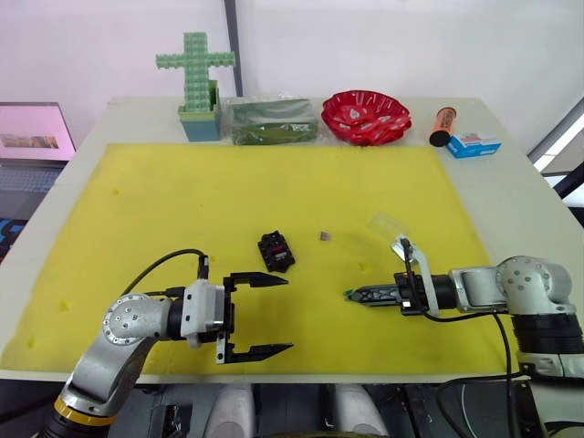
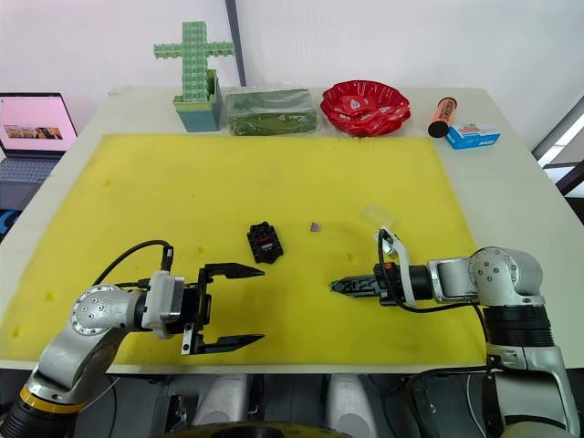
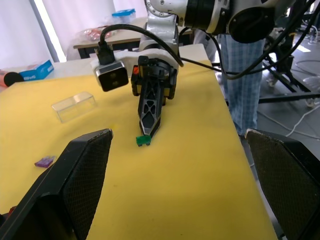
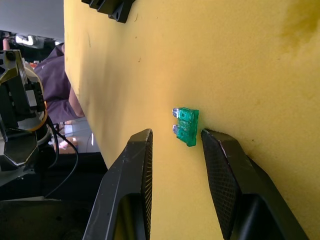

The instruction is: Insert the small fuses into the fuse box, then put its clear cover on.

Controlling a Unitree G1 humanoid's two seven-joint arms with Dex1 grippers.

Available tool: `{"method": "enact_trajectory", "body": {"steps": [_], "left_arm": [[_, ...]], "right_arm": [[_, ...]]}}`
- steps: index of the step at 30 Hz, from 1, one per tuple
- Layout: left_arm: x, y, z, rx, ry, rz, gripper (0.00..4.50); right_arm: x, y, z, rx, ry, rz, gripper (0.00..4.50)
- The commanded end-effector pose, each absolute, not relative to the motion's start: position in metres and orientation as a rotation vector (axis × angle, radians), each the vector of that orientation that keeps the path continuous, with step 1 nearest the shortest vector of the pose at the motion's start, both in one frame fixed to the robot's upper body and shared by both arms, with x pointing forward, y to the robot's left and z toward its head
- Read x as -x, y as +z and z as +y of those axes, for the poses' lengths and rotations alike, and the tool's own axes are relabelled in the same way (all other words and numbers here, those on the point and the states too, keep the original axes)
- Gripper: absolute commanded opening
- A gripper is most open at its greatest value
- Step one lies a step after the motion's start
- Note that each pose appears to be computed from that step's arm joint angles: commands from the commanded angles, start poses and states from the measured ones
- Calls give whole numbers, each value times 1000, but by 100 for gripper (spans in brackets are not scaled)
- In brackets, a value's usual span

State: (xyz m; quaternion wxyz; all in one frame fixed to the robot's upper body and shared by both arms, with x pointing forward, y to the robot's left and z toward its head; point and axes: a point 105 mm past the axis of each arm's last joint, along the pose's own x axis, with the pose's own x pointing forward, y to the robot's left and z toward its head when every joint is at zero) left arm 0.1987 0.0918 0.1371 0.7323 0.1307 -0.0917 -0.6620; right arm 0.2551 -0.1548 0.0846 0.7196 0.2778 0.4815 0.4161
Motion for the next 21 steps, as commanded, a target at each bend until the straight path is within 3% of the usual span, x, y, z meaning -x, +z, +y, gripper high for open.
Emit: {"method": "enact_trajectory", "body": {"steps": [1, 3, 11, 14, 21], "left_arm": [[-196, 146, 90, -302, -1463, -250, 450], [-197, 146, 89, -302, -1462, -250, 450], [-198, 146, 90, -302, -1453, -249, 450], [-199, 147, 93, -306, -1436, -249, 450], [-204, 156, 112, -281, -1283, -245, 450]], "right_arm": [[-256, 81, -157, -600, 888, 1068, 71], [-257, 81, -157, -605, 885, 1064, 2], [-259, 86, -162, -592, 871, 1038, 2], [-259, 98, -162, -474, 910, 983, 2], [-273, 180, -115, 34, 1128, 614, 2]]}}
